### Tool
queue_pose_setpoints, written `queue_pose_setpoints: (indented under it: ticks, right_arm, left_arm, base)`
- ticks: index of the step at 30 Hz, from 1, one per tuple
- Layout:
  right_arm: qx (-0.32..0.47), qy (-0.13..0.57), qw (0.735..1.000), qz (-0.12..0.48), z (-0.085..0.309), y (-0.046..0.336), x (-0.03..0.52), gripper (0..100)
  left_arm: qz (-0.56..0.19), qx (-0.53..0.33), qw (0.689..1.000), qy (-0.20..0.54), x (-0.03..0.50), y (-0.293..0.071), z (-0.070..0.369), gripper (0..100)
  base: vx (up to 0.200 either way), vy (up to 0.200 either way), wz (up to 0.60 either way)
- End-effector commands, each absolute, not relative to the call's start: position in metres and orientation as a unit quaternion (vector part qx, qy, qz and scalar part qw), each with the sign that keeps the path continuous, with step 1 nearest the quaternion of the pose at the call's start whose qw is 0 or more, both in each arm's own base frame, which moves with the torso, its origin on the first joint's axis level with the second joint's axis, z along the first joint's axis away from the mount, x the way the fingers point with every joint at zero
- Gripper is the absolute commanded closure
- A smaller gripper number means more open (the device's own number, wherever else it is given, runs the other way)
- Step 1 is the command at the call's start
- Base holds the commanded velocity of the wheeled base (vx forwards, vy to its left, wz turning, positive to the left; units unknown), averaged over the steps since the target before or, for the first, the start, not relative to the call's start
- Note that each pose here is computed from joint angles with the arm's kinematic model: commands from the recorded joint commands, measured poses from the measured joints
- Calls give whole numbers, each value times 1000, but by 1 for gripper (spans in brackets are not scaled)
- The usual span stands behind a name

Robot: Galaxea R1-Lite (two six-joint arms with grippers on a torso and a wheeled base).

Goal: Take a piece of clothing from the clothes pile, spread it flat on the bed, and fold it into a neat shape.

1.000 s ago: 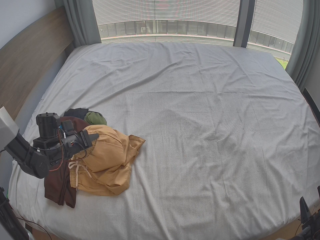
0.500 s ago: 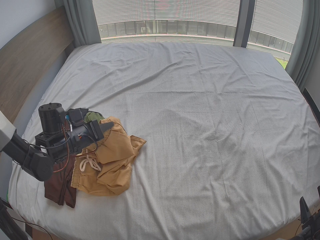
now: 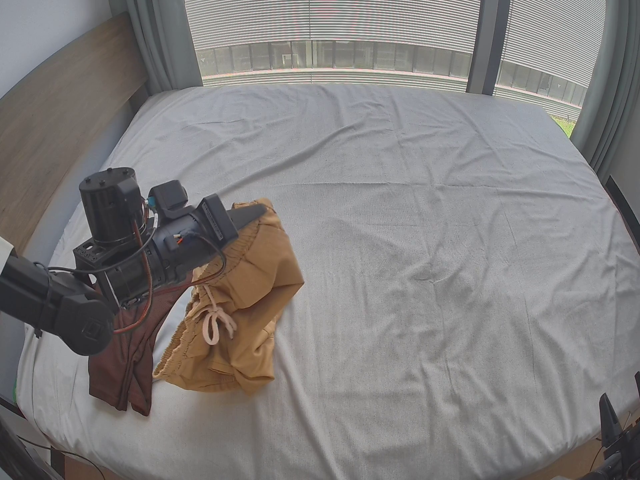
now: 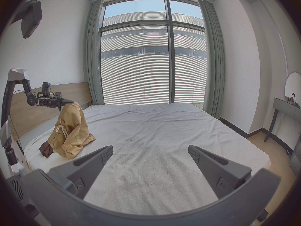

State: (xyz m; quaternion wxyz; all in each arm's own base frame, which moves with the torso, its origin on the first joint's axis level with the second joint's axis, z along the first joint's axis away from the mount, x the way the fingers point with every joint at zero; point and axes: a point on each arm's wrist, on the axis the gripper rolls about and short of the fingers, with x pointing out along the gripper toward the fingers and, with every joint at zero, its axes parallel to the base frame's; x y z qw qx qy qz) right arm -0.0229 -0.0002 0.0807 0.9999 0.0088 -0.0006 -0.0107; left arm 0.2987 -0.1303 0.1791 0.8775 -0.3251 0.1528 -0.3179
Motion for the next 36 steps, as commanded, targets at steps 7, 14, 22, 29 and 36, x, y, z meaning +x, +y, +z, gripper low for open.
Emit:
queue_pose_setpoints:
  ticks: [7, 14, 22, 29, 36]
  right_arm:
    - [8, 0, 1000, -11, 75, 0, -23, 0]
    - [8, 0, 1000, -11, 75, 0, -23, 0]
    - [8, 1, 1000, -11, 75, 0, -23, 0]
    - [8, 0, 1000, -11, 75, 0, -23, 0]
    - [8, 1, 1000, -11, 75, 0, -23, 0]
  left_arm:
    - [-377, -342, 855, 97, 297, -173, 222, 100]
    - [-415, -377, 822, 101, 288, -200, 246, 100]
    - [-453, -413, 785, 93, 278, -222, 277, 100]
    - [-486, -439, 751, 84, 265, -236, 301, 100]
    - [-453, -444, 765, 113, 287, -246, 271, 100]
  base:
    - [0, 0, 0]
    - [0, 0, 0]
    - [0, 0, 0]
    - [0, 0, 0]
    - [0, 0, 0]
